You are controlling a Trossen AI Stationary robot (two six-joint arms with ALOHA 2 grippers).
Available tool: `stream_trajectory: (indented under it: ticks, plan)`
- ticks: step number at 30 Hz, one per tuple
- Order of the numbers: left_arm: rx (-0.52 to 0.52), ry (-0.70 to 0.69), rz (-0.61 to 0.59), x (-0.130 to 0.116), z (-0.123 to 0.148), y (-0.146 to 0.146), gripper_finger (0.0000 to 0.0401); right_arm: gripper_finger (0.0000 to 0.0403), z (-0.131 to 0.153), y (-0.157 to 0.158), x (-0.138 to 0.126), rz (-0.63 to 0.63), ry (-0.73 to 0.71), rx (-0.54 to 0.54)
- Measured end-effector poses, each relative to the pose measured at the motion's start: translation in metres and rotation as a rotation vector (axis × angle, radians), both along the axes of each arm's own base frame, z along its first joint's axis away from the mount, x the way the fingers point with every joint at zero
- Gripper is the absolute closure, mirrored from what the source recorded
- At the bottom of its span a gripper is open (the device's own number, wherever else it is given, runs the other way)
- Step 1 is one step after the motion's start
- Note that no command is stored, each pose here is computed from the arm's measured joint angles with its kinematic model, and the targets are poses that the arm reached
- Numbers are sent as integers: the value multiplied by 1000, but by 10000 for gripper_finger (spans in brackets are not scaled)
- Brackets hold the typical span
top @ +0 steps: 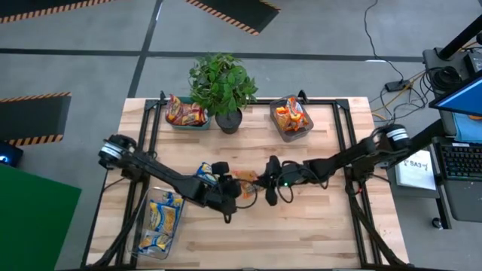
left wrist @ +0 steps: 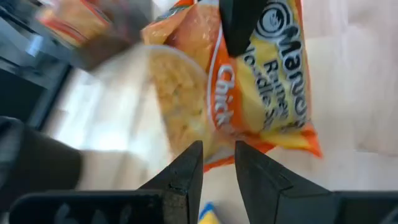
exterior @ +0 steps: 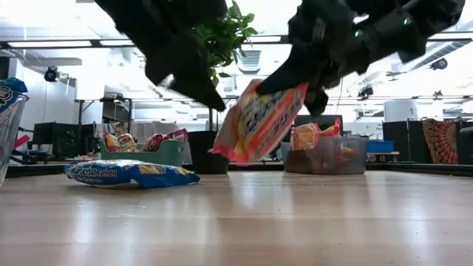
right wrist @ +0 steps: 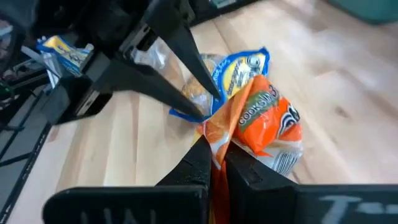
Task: Sort Maruchan noodles
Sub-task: Put the orange noodle pack into the black bin
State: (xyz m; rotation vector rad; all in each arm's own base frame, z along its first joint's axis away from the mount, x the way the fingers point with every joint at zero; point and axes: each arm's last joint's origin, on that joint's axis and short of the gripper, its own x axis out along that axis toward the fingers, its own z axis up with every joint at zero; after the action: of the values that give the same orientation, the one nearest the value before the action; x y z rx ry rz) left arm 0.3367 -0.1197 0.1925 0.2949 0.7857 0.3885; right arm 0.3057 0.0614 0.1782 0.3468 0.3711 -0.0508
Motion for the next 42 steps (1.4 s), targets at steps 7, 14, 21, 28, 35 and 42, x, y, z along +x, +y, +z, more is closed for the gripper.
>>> stream_trajectory:
  ticks: [7, 14, 21, 28, 35, 42]
  plan:
    - [81, -50, -14, -13, 30, 1, 325, 394, 37, -7, -19, -25, -16, -92]
    - [167, -142, -134, -16, 64, 1, 325, 394, 92, -24, -42, -103, 76, -175]
    - [230, -210, -246, -18, 80, 1, 325, 394, 138, -50, -60, -210, 227, -254]
    - [207, -251, -262, -36, 64, 9, 325, 394, 170, -85, -72, -301, 379, -327]
    - [170, -352, -233, -60, 78, 19, 325, 394, 180, -137, -90, -445, 547, -360]
    - [134, -401, -185, -77, 82, 27, 325, 394, 179, -186, -123, -747, 620, -149]
